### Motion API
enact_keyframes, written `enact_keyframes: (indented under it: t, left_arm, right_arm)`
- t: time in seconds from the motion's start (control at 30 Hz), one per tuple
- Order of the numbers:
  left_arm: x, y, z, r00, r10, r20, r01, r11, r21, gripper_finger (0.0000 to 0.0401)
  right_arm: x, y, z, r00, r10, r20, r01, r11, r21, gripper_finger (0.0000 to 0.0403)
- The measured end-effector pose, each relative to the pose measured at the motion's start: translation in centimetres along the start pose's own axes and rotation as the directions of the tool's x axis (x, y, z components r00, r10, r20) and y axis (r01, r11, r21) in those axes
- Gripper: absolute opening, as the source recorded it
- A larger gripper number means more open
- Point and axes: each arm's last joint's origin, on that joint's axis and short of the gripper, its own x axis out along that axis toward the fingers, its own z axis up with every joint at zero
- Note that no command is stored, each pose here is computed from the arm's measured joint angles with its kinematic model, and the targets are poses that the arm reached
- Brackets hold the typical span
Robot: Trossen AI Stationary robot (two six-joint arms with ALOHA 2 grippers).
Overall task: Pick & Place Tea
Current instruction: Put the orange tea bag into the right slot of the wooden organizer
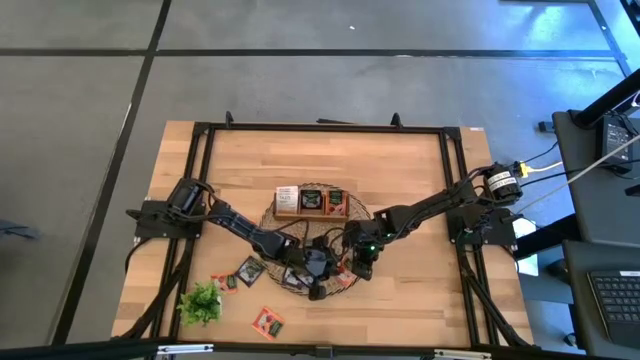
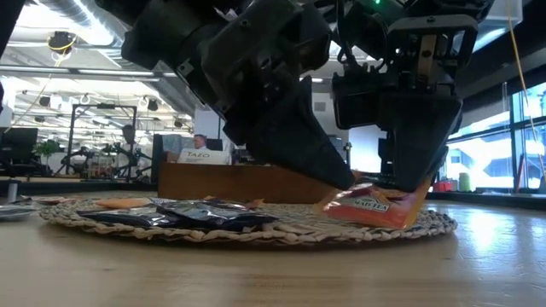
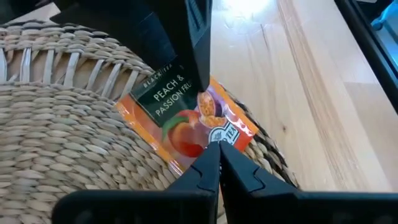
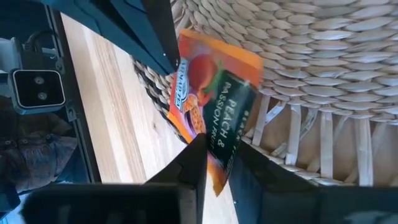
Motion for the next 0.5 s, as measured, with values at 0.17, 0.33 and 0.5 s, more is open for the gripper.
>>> enact_keyframes:
  t: [0.17, 0.33, 0.5]
  left_arm:
    - [-0.4, -0.2, 0.3, 0.999, -0.046, -0.018, 0.047, 0.999, 0.026, 0.0002]
    - [-3.0, -0.4, 3.2, 0.991, -0.135, 0.019, 0.134, 0.990, 0.033, 0.0002]
    - [-7.3, -0.3, 5.6, 0.991, -0.126, 0.052, 0.120, 0.988, 0.102, 0.0002]
  right_arm:
    - [0.0, 0.0, 0.0, 1.000, 0.002, 0.001, -0.002, 1.000, -0.020, 0.0035]
    - [-0.1, 0.4, 0.2, 0.998, 0.056, 0.003, -0.056, 0.998, -0.037, 0.0013]
    - [-1.4, 1.6, 1.0, 0.994, 0.089, 0.061, -0.084, 0.992, -0.093, 0.0006]
